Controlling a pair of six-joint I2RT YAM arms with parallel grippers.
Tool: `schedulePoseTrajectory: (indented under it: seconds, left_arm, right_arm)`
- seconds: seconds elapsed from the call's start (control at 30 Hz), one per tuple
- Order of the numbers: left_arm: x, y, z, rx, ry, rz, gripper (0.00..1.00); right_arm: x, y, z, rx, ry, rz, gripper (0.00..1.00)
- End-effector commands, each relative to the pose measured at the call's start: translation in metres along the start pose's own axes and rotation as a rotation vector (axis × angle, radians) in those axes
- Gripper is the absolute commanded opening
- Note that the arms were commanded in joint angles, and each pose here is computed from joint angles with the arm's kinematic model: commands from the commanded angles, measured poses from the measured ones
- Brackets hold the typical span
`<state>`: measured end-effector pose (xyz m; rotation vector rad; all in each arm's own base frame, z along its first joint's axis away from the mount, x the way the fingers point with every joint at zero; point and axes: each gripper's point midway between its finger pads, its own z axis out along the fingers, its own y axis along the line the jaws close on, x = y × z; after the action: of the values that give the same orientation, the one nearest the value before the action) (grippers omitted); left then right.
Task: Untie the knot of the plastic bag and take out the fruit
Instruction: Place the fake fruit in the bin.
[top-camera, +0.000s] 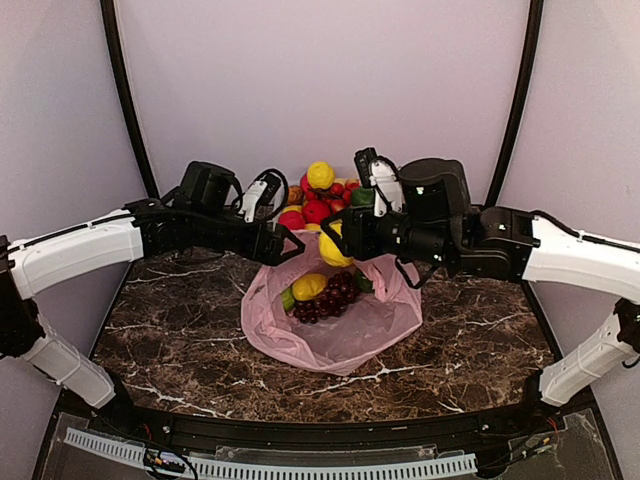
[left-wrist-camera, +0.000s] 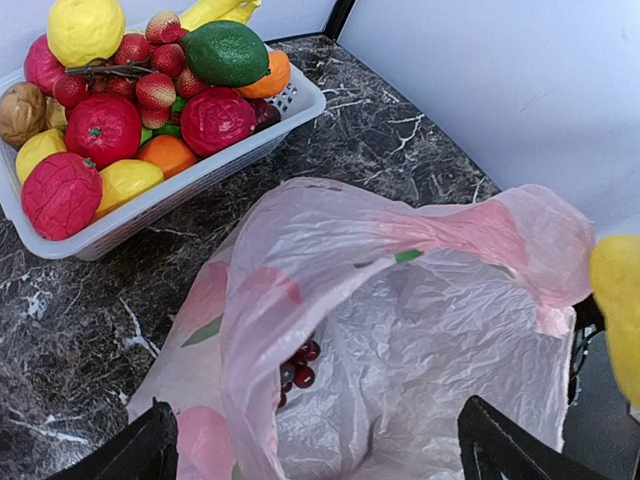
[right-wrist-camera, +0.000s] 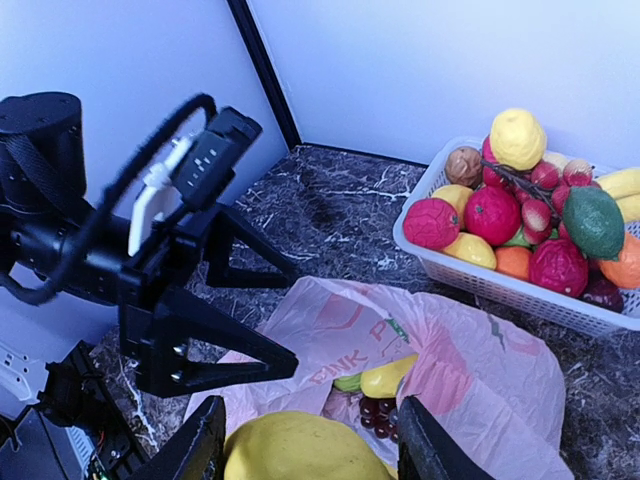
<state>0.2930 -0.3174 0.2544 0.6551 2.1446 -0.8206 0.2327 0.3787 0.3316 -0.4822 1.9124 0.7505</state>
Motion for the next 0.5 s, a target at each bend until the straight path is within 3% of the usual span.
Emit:
schedulePoseTrajectory:
  seconds: [0.0, 0.03, 0.07, 0.13, 0.17, 0.23, 0.3, 0.47]
  left_arm:
    - [-0.012, 0.004, 0.011, -0.012, 0.008, 0.085, 0.92]
    - [-0.011, 0.004, 0.016, -0.005, 0.018, 0.087, 0.89]
    - [-0.016, 0.002, 0.016, 0.006, 0.005, 0.096, 0.79]
    - [-0.017, -0.004, 0.021, 0.045, 0.003, 0.105, 0.56]
    - [-0.015, -0.008, 0.023, 0.072, 0.010, 0.108, 0.38]
    - [-0.009, -0.013, 0.027, 0.116, 0.019, 0.116, 0.17]
    - [0.007, -0.018, 0.033, 0.174, 0.045, 0.113, 0.04]
    - [0.056, -0.039, 0.040, 0.294, 0.155, 0.132, 0.01]
  right_arm:
    - [-0.037, -0.014, -0.008, 0.048, -0.082, -0.029, 0.51]
    - [-0.039, -0.019, -0.007, 0.065, -0.078, -0.036, 0.51]
    - [-0.044, -0.023, -0.007, 0.080, -0.082, -0.041, 0.51]
    - [-0.054, -0.031, -0.007, 0.103, -0.097, -0.043, 0.51]
    - [-0.059, -0.035, -0.007, 0.113, -0.107, -0.042, 0.51]
    - [-0.069, -0.045, -0.007, 0.138, -0.125, -0.040, 0.51]
    - [-0.080, -0.058, -0.004, 0.167, -0.141, -0.034, 0.51]
    - [-0.097, -0.104, 0.009, 0.252, -0.152, -0.024, 0.51]
